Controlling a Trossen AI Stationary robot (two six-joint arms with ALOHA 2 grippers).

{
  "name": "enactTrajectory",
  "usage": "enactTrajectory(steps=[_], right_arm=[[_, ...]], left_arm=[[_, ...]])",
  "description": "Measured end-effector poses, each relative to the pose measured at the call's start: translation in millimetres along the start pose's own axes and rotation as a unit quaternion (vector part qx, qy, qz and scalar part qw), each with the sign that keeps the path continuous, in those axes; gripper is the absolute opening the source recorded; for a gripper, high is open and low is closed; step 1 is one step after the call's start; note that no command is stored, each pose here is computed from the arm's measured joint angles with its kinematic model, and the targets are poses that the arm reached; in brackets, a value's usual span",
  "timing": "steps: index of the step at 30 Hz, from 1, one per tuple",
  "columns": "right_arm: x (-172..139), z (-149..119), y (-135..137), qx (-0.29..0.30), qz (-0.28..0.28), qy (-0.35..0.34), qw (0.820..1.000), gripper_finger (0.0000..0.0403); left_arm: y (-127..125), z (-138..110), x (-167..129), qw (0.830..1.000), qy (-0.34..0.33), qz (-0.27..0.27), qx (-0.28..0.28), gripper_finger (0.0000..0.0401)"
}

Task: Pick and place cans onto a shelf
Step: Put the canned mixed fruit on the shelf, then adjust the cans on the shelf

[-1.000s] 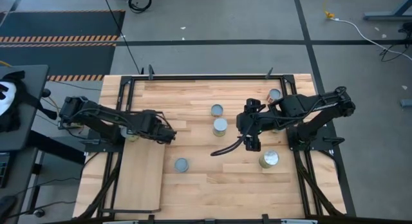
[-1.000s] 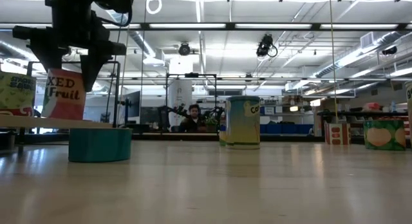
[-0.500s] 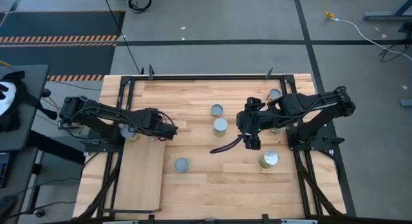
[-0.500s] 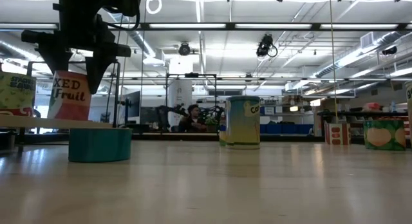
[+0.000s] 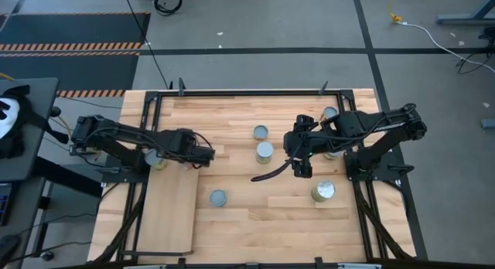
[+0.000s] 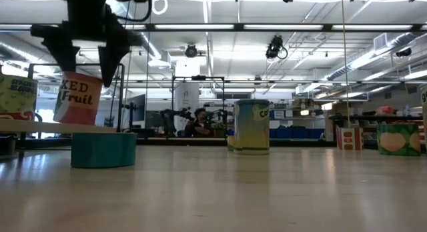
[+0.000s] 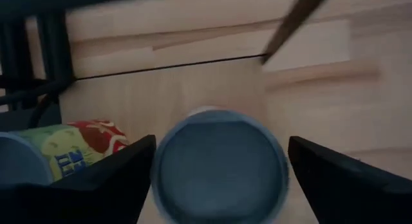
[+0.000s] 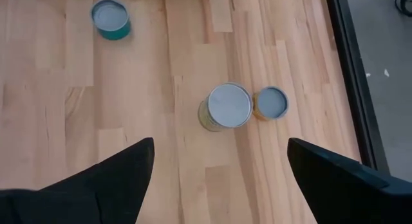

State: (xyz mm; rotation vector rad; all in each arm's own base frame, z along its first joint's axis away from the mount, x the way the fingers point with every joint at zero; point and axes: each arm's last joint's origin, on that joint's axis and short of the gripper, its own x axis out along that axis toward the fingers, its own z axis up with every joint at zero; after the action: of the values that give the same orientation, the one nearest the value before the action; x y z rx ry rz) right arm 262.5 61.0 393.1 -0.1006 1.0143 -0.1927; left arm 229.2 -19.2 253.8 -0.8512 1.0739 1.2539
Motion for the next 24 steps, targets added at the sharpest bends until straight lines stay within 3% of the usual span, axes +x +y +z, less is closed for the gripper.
enactTrajectory(steps=[4, 8, 10, 19, 24], right_arm=[[0, 0, 0, 0.000, 0.000, 0.000, 1.000, 0.0362], [0, 0, 0, 0.000, 0.000, 0.000, 1.000, 0.0362], [0, 0, 0, 0.000, 0.000, -0.001, 1.000, 0.0362], [-1, 0, 2, 0.007, 0.008, 0.001, 1.000, 0.0362], [-1, -1, 3, 0.008, 0.013, 0.001, 1.000, 0.0362]], left_arm=[[2, 6, -21, 1.000, 0.005, 0.006, 0.023, 0.0357], [12, 10, -37, 0.998, 0.028, 0.045, 0.046, 0.0358], [16, 10, -39, 0.997, 0.039, 0.034, 0.050, 0.0356], [61, 3, -20, 0.996, 0.068, 0.058, -0.013, 0.0323], [80, 1, -17, 0.995, 0.073, 0.038, -0.051, 0.0306]])
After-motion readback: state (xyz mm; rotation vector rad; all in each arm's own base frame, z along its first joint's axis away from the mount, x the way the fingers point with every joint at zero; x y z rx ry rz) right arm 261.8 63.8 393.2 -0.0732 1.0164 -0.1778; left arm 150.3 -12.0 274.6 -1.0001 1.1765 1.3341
